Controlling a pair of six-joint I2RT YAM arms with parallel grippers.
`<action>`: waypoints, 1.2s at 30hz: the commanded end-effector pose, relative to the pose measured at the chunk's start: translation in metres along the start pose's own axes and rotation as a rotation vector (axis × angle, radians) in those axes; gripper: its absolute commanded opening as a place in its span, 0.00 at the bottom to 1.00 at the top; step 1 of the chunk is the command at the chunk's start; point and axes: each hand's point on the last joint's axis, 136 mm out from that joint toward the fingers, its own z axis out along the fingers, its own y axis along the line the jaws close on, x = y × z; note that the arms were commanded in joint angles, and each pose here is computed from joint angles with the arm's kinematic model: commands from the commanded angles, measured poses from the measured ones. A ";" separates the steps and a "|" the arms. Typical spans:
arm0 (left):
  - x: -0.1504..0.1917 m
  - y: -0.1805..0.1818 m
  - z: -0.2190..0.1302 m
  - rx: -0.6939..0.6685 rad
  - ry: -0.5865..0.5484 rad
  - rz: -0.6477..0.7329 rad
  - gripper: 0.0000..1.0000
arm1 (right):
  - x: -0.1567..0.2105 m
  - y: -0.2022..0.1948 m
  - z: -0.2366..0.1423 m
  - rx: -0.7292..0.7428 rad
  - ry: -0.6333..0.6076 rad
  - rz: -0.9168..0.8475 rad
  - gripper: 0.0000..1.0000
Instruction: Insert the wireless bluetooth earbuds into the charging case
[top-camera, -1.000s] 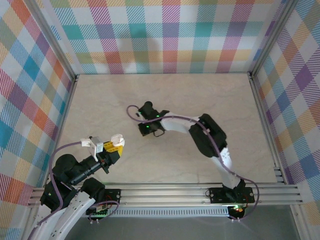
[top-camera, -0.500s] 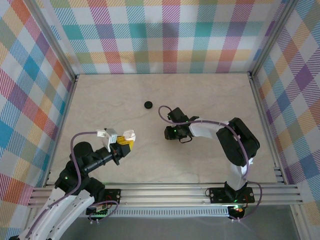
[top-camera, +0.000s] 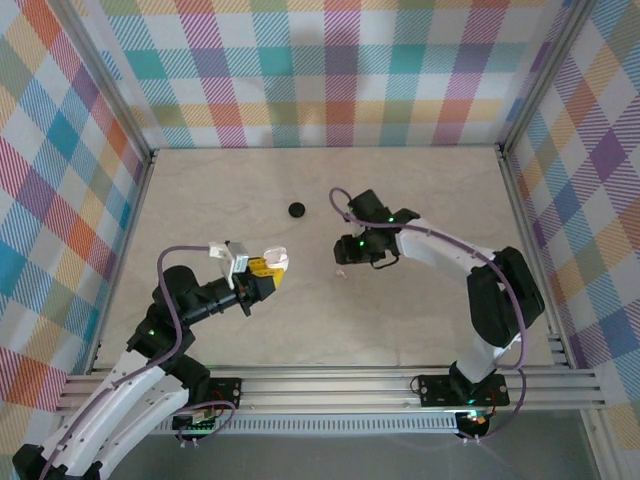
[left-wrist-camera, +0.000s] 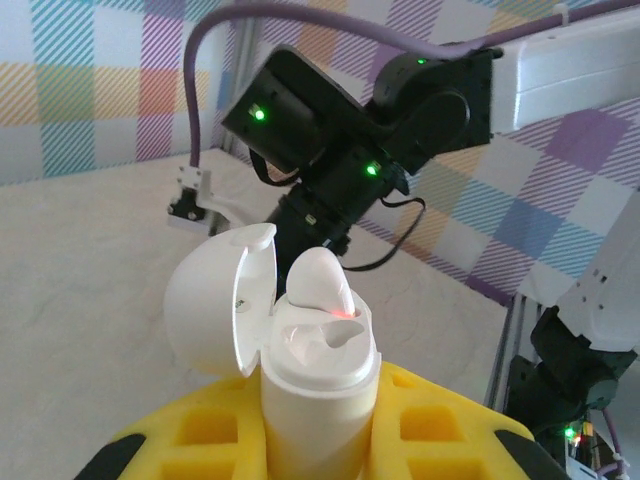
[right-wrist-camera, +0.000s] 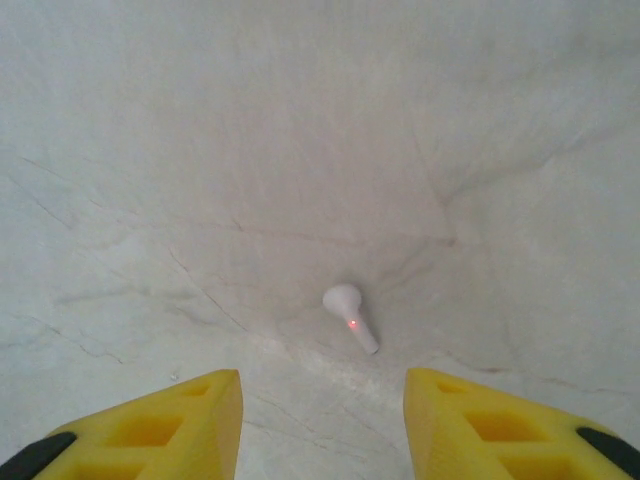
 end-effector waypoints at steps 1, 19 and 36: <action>-0.035 -0.020 0.004 0.104 -0.112 0.088 0.00 | 0.003 -0.005 -0.005 -0.030 0.054 -0.067 0.45; -0.033 -0.037 0.035 0.210 -0.096 0.211 0.00 | 0.032 0.002 0.047 -0.169 0.314 -0.158 0.52; -0.023 -0.033 0.013 0.129 -0.074 0.233 0.00 | 0.063 0.020 0.081 -0.185 0.322 -0.016 0.52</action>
